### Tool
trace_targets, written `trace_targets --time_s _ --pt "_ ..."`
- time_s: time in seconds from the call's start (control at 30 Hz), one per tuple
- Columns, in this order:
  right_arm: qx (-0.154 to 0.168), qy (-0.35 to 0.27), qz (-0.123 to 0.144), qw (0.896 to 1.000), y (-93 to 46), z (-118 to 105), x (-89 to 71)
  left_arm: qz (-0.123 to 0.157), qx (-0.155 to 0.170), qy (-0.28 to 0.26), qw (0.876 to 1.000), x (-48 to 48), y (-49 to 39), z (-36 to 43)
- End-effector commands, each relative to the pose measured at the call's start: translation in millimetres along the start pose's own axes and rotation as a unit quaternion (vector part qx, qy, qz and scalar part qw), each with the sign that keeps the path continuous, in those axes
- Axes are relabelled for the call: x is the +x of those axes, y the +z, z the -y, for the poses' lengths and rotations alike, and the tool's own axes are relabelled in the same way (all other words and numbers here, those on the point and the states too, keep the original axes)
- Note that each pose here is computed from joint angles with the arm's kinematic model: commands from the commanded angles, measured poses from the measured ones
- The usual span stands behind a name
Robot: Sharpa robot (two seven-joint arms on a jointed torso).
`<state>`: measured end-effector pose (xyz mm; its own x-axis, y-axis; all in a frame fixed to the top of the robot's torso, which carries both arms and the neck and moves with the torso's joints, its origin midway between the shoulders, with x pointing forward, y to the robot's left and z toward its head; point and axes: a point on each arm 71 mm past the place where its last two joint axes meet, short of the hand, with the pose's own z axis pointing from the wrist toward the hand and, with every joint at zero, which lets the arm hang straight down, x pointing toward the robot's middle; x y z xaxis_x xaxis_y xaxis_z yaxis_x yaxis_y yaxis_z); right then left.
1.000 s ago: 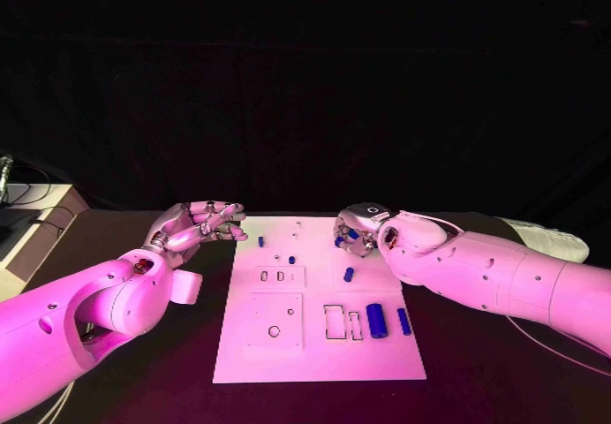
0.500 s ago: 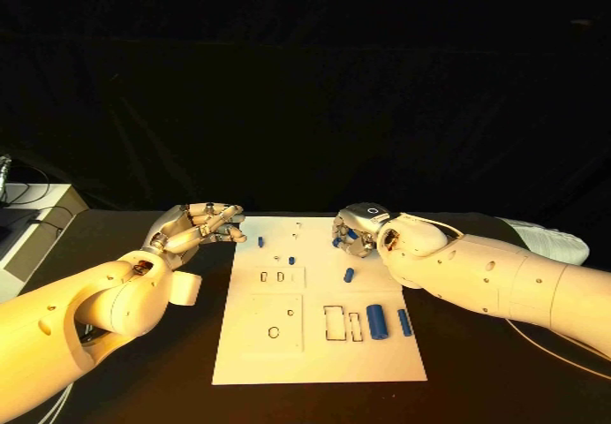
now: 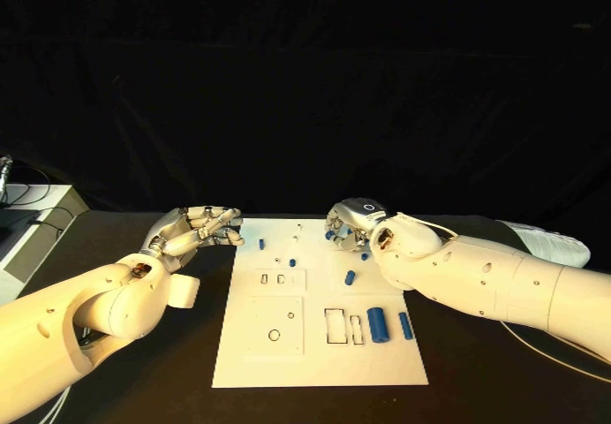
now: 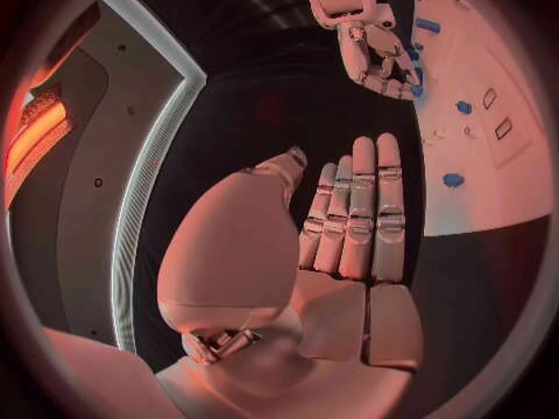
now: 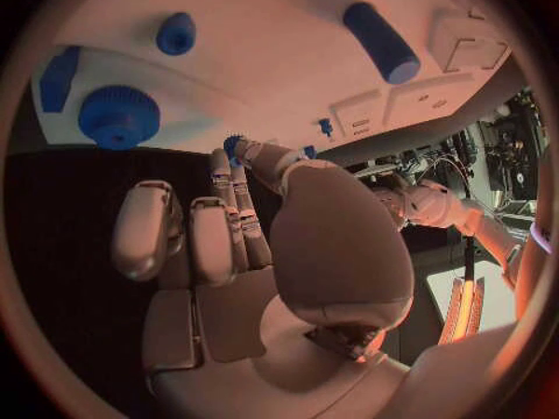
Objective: Assemble the parts on the task board
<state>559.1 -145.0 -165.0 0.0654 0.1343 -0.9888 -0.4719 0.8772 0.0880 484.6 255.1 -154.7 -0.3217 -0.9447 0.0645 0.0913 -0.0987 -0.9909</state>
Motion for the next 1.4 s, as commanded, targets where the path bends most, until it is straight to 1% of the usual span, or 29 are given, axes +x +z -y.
trace_targets --time_s 0.03,0.33,0.47,0.67,0.87,1.23,1.4 --pt "0.015 -0.003 0.036 0.999 4.2 -3.8 -5.0 -0.004 0.003 -0.001 1.000 1.4 0.1 1.3" --pt "0.019 -0.006 0.065 0.998 17.9 -17.7 -6.0 -0.009 0.004 -0.003 1.000 4.8 0.2 2.2" --pt "0.023 -0.002 0.072 0.997 24.2 -21.3 -5.0 -0.012 0.005 -0.004 1.000 7.0 0.2 2.8" --pt "0.027 -0.001 0.076 0.997 30.4 -24.6 -3.0 -0.014 0.005 -0.004 1.000 8.4 -0.2 3.7" --pt "0.031 0.002 0.074 0.997 34.8 -26.4 -1.2 -0.013 0.005 -0.002 1.000 7.8 -1.4 5.1" --pt "0.029 0.000 0.055 0.998 39.8 -29.6 2.7 -0.018 0.007 -0.003 1.000 10.7 -1.9 7.3" --pt "0.026 -0.001 0.045 0.999 39.8 -30.4 4.2 -0.015 0.006 -0.001 1.000 8.3 -1.9 7.6"
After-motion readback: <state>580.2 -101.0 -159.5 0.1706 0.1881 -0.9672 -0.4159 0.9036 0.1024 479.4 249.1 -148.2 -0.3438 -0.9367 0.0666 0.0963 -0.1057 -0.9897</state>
